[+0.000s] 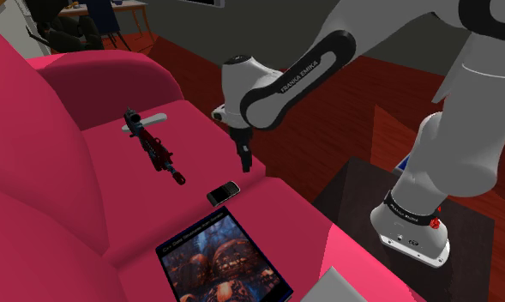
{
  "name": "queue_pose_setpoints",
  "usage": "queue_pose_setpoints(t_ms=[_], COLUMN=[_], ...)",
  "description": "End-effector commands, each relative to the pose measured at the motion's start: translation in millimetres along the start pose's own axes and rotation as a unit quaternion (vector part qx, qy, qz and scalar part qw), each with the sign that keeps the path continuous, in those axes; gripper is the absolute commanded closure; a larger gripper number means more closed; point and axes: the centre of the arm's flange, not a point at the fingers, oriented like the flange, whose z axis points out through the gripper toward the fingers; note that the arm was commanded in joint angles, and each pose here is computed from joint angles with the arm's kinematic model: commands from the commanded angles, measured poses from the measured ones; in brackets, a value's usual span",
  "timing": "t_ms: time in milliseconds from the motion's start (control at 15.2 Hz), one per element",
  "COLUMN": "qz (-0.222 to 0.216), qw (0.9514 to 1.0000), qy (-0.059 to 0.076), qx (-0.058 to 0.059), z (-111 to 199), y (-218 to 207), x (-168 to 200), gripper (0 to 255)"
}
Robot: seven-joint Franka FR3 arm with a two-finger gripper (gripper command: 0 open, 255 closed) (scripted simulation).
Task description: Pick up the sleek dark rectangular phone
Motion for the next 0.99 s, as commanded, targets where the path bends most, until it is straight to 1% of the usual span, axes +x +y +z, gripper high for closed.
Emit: queue_pose_setpoints(t_ms=[0, 264, 726, 858, 924], qz=[-0.029, -0.079, -0.079, -0.079, -0.079], qw=[0.9996, 0.9968, 0.9968, 0.9968, 0.9968], qy=[0.002, 0.004, 0.004, 0.004, 0.004], qx=[0.001, 0.003, 0.003, 0.003, 0.003], z=[16.7, 46.8, 83.7, 86.8, 86.8], y=[-10.2, -30.4, -30.0, -29.9, -30.2], x=[19.2, 49.4, 49.0, 48.9, 48.8], gripper=[0, 0, 0, 0, 255])
